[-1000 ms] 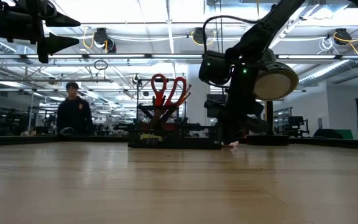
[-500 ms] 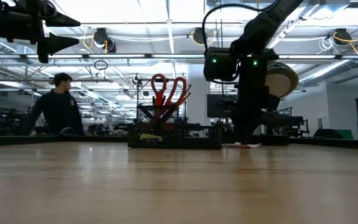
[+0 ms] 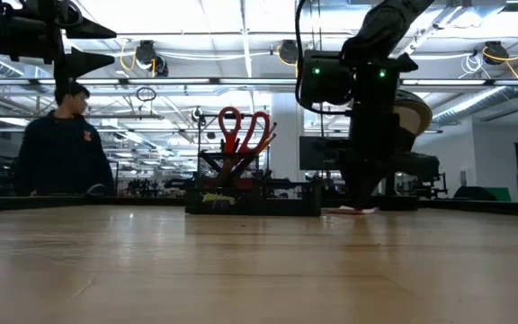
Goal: Pick and place office supplies into organizer
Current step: Put the pink sticky notes into the black desk organizer
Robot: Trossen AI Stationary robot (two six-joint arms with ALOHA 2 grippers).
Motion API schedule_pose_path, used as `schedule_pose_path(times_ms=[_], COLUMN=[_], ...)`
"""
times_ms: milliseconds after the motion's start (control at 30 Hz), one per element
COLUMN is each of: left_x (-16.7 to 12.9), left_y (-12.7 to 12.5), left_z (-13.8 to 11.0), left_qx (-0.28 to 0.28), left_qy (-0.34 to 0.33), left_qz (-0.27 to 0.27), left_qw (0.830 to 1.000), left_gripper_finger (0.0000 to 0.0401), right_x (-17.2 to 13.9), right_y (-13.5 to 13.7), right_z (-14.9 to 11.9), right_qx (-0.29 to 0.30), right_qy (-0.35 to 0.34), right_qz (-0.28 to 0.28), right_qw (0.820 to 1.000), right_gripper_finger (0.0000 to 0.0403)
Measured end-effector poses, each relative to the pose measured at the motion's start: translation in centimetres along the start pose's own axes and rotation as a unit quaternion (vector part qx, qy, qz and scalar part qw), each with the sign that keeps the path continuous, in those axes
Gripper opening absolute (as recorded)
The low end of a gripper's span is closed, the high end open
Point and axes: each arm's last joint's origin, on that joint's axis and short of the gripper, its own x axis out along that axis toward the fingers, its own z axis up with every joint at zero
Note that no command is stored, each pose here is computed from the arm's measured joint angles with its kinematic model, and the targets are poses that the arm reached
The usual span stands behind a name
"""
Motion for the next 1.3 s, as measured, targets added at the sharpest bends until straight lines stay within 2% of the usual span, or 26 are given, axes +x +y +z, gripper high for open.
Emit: schedule_pose_path(times_ms=[200, 367, 633, 767, 1033, 1133, 1300], left_x=[0.0, 0.0, 0.0, 0.0, 0.0, 0.0, 0.0], left_y=[0.0, 0.0, 0.0, 0.0, 0.0, 0.0, 0.0], left_z=[0.0, 0.0, 0.0, 0.0, 0.0, 0.0, 0.0], left_qx=[0.0, 0.0, 0.0, 0.0, 0.0, 0.0, 0.0], left_qy=[0.0, 0.0, 0.0, 0.0, 0.0, 0.0, 0.0], left_qz=[0.0, 0.0, 0.0, 0.0, 0.0, 0.0, 0.0], left_qw=[1.0, 1.0, 1.0, 1.0, 1.0, 1.0, 1.0], left_gripper_finger=[0.0255, 0.0255, 0.0255, 0.0255, 0.0255, 0.0255, 0.0255], right_x=[-1.6, -2.9, -2.4, -1.3, 2.7, 3.1, 2.9], right_y=[-1.4, -1.0, 1.0, 1.9, 0.5, 0.1, -0.8], right_z=[0.0, 0.4, 1.6, 2.1, 3.4, 3.5, 3.0], right_qx=[-0.012, -0.015, -0.037, -0.043, -0.011, -0.002, -0.02], right_qy=[0.002, -0.027, -0.051, -0.03, 0.031, 0.057, 0.079], right_qz=[-0.024, 0.058, 0.092, 0.092, 0.105, 0.099, 0.064], right_qw=[1.0, 0.998, 0.994, 0.994, 0.994, 0.993, 0.995], right_gripper_finger=[0.0, 0.0, 0.0, 0.0, 0.0, 0.0, 0.0])
